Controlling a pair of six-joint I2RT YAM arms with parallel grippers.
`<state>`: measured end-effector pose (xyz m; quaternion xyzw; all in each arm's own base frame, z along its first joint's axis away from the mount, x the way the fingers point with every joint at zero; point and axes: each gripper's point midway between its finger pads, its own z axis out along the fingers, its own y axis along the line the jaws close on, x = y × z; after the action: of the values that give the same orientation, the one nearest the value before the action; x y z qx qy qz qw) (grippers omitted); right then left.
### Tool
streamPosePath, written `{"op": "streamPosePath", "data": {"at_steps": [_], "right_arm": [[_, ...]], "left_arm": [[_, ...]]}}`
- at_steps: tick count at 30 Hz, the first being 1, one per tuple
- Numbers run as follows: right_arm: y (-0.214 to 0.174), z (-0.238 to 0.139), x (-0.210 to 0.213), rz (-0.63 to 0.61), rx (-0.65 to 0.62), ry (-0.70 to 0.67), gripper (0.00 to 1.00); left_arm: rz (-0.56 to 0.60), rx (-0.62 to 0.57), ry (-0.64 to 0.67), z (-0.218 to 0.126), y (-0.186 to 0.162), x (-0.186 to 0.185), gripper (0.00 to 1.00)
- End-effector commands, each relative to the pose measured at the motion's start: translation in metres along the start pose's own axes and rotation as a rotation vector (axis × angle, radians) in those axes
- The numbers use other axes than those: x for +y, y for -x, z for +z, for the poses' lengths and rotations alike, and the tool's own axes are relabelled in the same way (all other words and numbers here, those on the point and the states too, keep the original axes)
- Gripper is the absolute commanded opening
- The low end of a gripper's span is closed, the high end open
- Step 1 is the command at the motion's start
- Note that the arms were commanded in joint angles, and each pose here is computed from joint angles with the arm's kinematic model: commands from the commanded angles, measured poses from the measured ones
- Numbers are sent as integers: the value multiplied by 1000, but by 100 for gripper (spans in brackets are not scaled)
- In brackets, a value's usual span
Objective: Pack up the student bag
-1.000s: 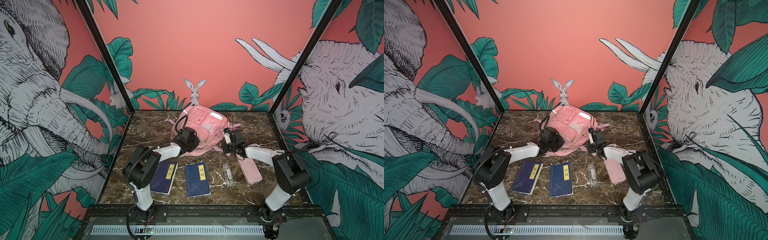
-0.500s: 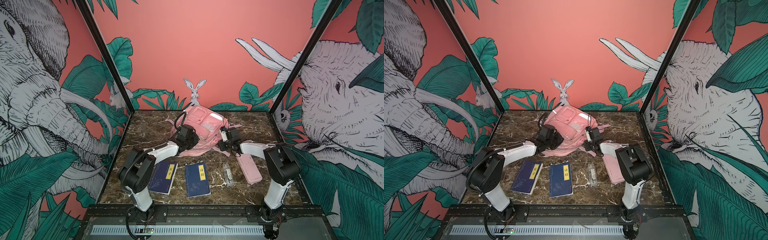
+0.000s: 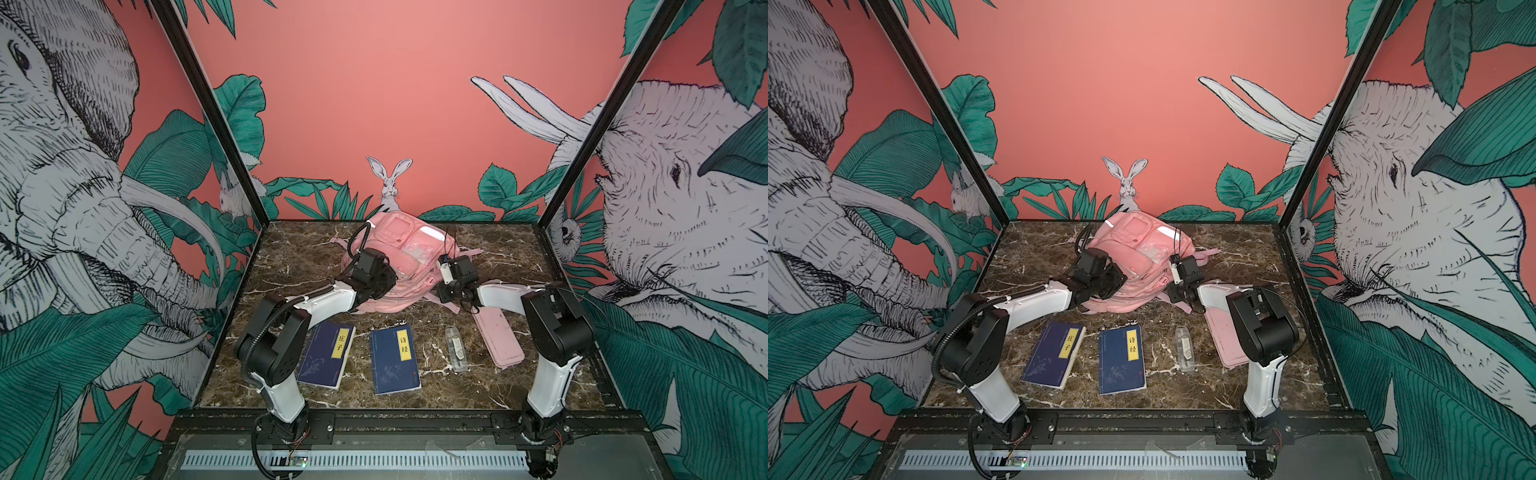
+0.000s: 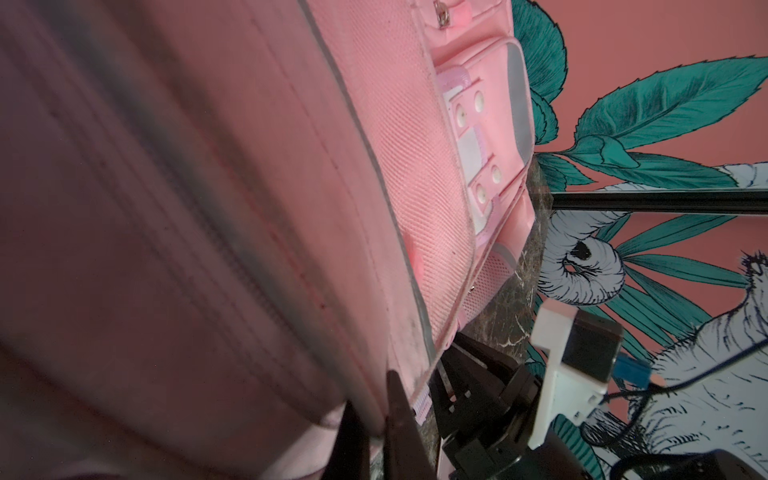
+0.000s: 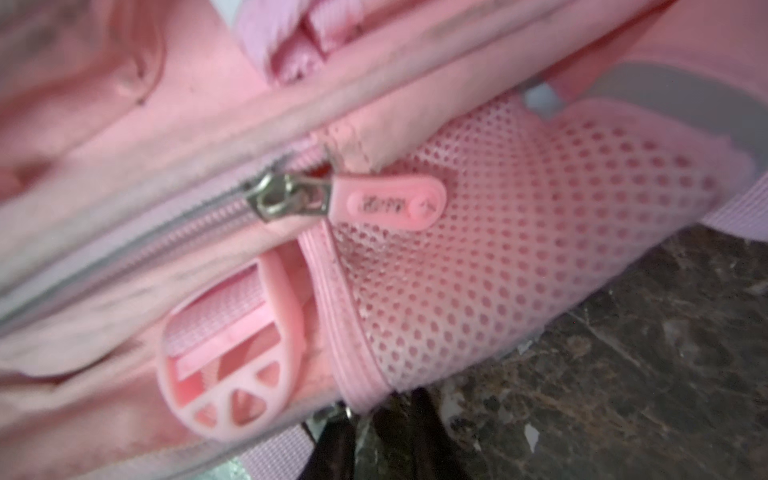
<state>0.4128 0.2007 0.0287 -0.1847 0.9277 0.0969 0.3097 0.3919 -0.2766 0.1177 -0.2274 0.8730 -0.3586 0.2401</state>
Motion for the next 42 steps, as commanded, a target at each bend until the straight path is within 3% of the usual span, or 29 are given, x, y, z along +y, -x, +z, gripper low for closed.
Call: {"op": "streamPosePath", "data": {"at_steps": [1, 8, 9, 12, 21, 42], "right_arm": [[6, -4, 5, -23, -29, 16, 15], [4, -15, 7, -12, -45, 28, 5], [4, -17, 7, -8, -52, 28, 7], [4, -17, 6, -12, -61, 18, 28], [17, -2, 10, -12, -67, 42, 36], [20, 22, 13, -20, -36, 61, 29]], "left_arm": [[18, -57, -107, -18, 21, -37, 0], [6, -63, -106, -17, 26, -35, 0], [1, -61, -109, -16, 26, -35, 0], [3, -58, -111, -16, 26, -36, 0], [5, -57, -88, -16, 26, -28, 0], [6, -31, 15, 3, 19, 14, 0]]}}
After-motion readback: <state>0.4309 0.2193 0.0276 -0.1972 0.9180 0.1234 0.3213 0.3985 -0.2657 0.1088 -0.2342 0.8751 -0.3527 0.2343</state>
